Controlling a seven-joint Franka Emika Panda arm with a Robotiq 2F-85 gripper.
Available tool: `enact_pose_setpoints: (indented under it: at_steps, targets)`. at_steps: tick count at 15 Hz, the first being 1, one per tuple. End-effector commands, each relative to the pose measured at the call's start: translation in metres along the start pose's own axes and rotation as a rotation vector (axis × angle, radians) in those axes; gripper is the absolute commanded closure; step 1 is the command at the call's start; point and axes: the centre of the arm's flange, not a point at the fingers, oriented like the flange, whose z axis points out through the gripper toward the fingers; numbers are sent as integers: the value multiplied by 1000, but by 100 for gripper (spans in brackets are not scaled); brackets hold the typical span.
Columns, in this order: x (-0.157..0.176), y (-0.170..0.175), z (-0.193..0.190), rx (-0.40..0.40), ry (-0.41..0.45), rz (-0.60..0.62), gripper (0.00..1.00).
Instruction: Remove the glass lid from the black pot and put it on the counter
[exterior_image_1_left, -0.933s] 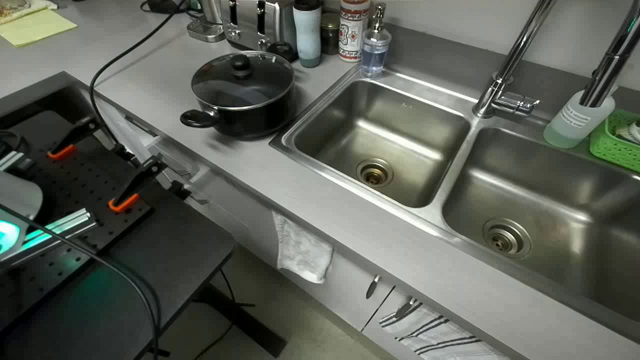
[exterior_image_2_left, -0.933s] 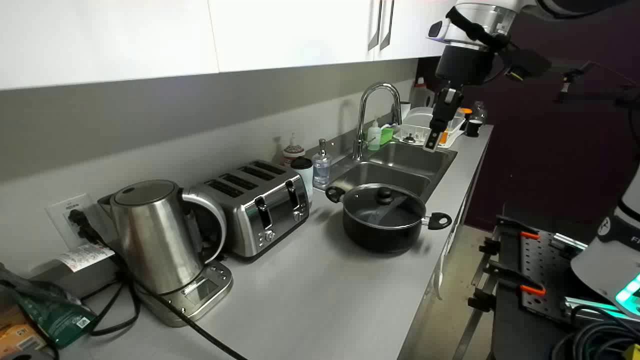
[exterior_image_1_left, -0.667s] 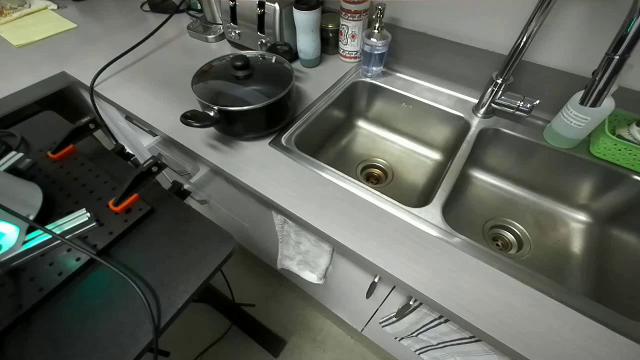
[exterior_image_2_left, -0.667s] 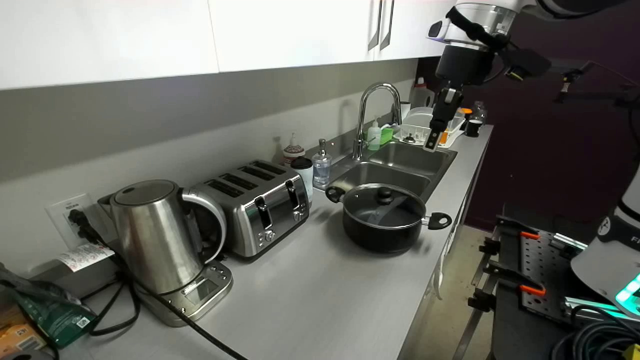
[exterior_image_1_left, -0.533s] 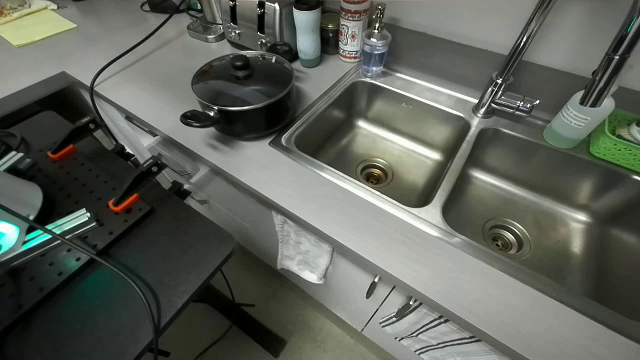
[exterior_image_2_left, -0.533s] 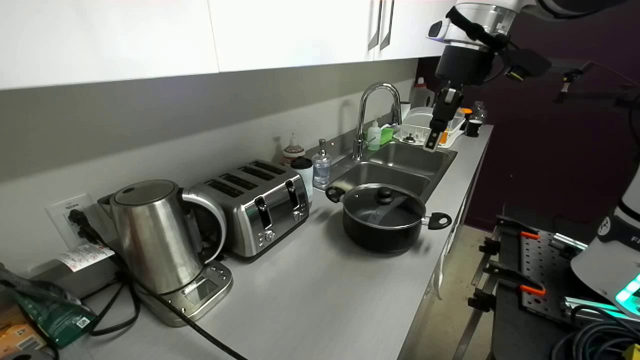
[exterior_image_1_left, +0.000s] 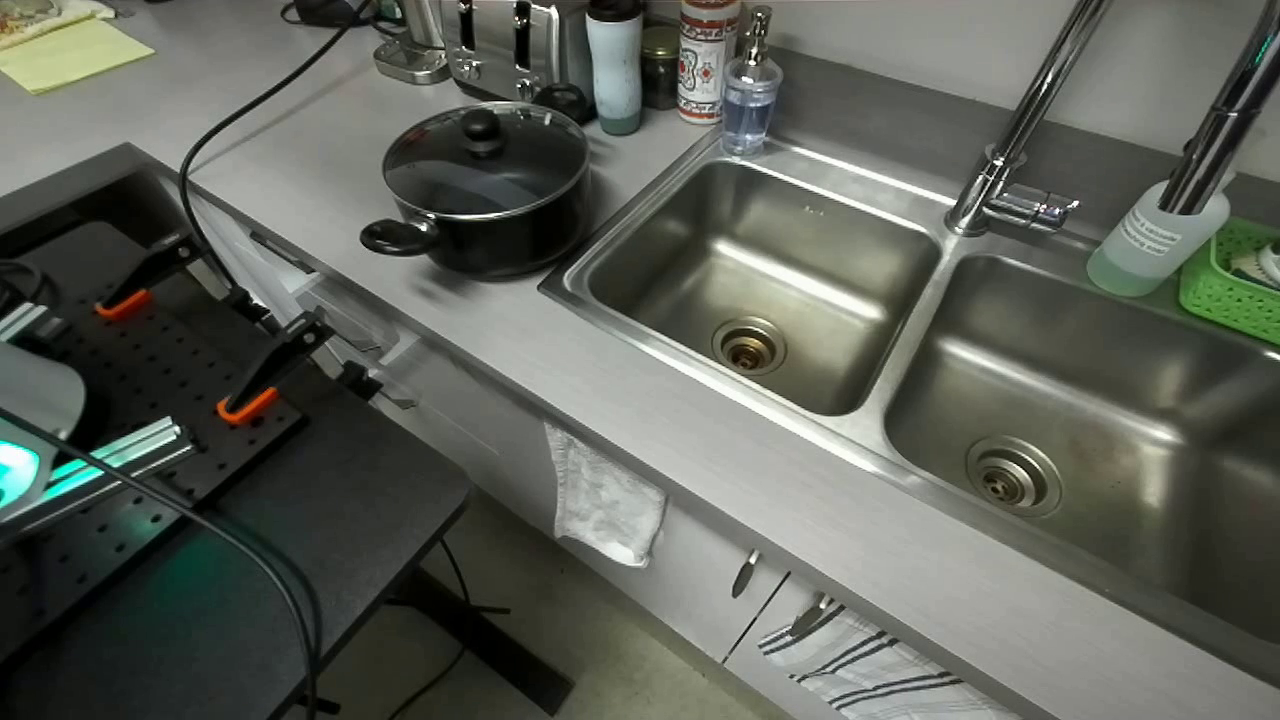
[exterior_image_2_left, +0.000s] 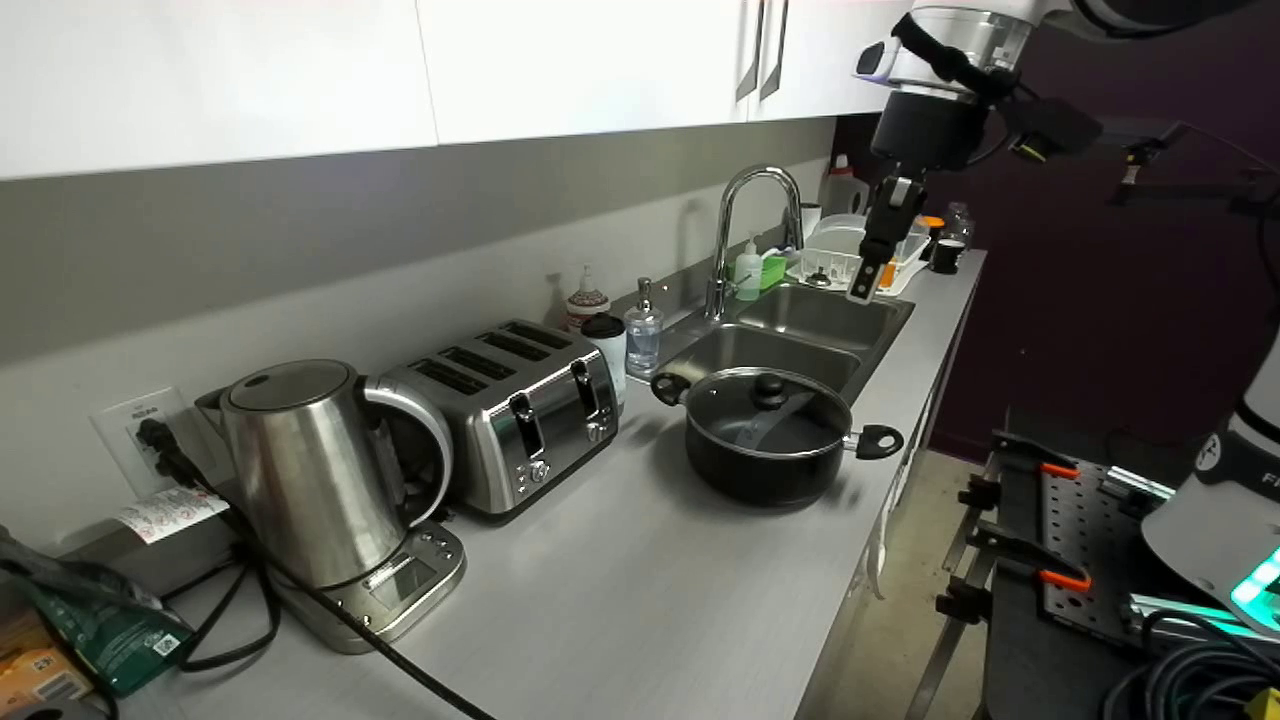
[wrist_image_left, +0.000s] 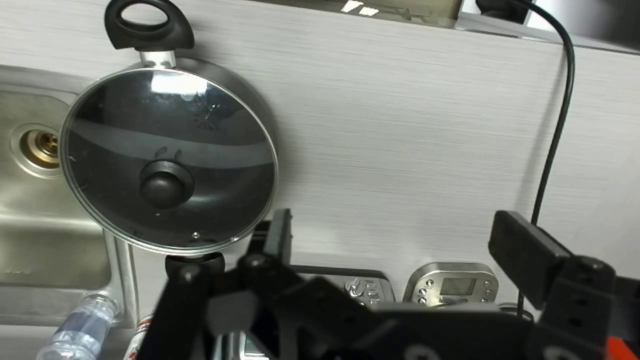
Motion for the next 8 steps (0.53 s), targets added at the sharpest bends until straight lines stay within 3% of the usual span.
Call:
enact_pose_setpoints:
  at_steps: [1, 8]
  targets:
    - [8, 6, 8, -14, -12, 7, 0]
    - [22, 39, 32, -47, -66, 48, 0]
